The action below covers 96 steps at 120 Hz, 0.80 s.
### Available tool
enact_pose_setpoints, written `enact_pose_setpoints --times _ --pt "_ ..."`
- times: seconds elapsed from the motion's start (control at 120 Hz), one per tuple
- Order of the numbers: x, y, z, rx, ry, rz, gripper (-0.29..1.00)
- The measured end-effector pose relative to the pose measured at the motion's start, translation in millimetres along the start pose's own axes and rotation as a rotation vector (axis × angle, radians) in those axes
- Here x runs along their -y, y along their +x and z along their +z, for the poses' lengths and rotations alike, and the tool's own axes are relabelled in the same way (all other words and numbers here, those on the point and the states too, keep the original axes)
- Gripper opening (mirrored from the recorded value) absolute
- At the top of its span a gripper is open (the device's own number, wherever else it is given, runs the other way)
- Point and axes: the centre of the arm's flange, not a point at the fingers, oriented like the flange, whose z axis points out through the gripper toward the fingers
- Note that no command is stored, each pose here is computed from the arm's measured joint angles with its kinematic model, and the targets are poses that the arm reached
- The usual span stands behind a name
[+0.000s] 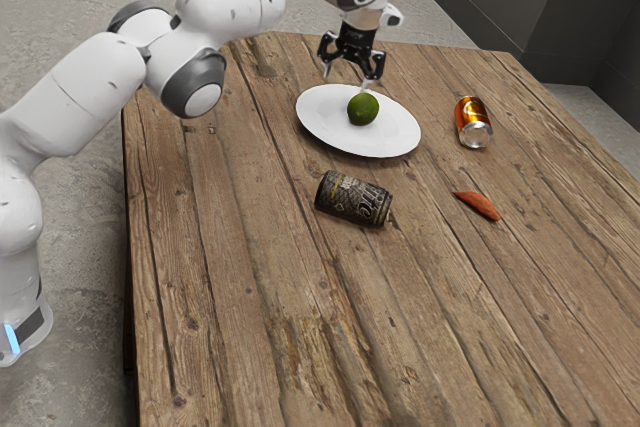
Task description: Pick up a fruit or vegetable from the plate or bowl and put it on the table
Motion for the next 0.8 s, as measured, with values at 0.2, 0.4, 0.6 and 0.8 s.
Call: enact_pose_setpoints --times 0.2,0.4,0.6,0.8 --pt "-6 -1 4 0.003 -0.006 -0.084 0.7" --pt "-22 -6 7 0.006 -0.034 -0.122 0.7" --pt "-29 -5 21 0.01 -0.033 -0.158 0.7" --pt "-35 2 29 -0.031 -0.051 -0.174 0.7"
